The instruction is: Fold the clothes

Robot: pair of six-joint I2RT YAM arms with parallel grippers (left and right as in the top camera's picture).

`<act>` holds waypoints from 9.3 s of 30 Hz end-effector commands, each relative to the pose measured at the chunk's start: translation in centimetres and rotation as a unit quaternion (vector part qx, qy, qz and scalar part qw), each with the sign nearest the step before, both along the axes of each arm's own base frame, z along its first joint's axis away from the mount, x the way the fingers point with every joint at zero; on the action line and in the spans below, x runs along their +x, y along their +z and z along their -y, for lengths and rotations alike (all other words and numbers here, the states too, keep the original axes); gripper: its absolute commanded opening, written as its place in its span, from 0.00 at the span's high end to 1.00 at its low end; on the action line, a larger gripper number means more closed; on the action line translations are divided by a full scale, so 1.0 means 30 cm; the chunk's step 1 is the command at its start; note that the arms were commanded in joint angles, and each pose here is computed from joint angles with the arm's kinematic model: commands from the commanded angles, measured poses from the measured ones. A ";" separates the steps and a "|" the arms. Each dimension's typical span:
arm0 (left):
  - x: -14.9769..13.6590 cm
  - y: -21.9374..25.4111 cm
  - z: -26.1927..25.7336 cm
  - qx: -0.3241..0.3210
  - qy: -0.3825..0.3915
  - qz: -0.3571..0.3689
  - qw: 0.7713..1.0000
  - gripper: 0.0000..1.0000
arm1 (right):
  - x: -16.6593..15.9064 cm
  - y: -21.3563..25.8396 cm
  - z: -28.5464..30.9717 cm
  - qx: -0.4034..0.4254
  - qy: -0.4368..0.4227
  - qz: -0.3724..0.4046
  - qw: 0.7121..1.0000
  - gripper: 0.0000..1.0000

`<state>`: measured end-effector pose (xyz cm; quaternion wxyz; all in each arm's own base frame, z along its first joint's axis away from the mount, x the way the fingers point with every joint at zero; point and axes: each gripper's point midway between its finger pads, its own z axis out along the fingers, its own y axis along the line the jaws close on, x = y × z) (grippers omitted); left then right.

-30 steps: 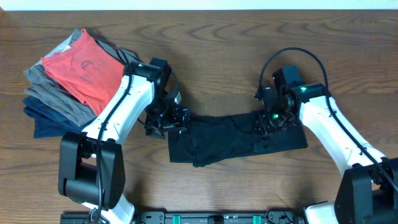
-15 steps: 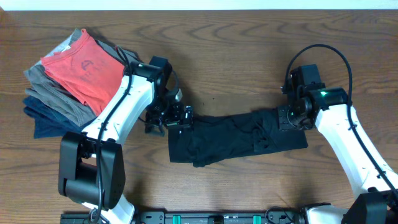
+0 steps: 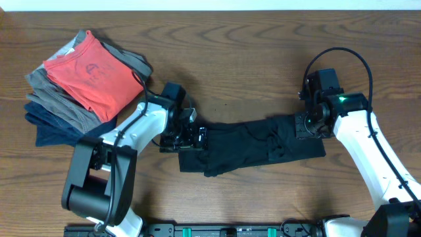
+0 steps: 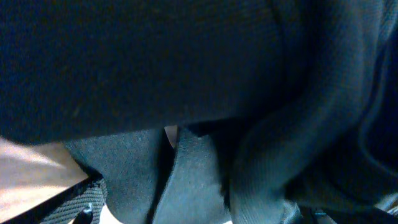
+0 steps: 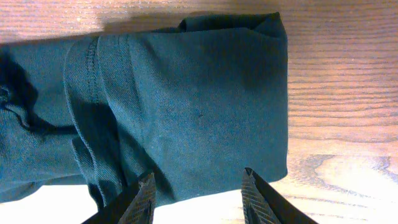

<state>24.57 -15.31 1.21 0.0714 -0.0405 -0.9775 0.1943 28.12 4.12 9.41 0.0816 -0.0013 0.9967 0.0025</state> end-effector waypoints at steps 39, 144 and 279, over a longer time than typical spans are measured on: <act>0.140 0.469 0.106 0.006 0.017 0.058 0.998 0.94 | -0.018 -0.003 0.176 -0.042 -0.088 -0.013 0.995 0.56; 0.377 0.395 0.062 0.031 0.044 0.148 0.987 0.14 | 0.068 0.096 -0.546 0.312 0.173 0.105 0.928 0.43; -0.146 0.920 -0.369 0.031 0.159 0.523 0.836 0.02 | -0.303 0.486 0.089 0.106 -0.087 0.406 0.904 0.01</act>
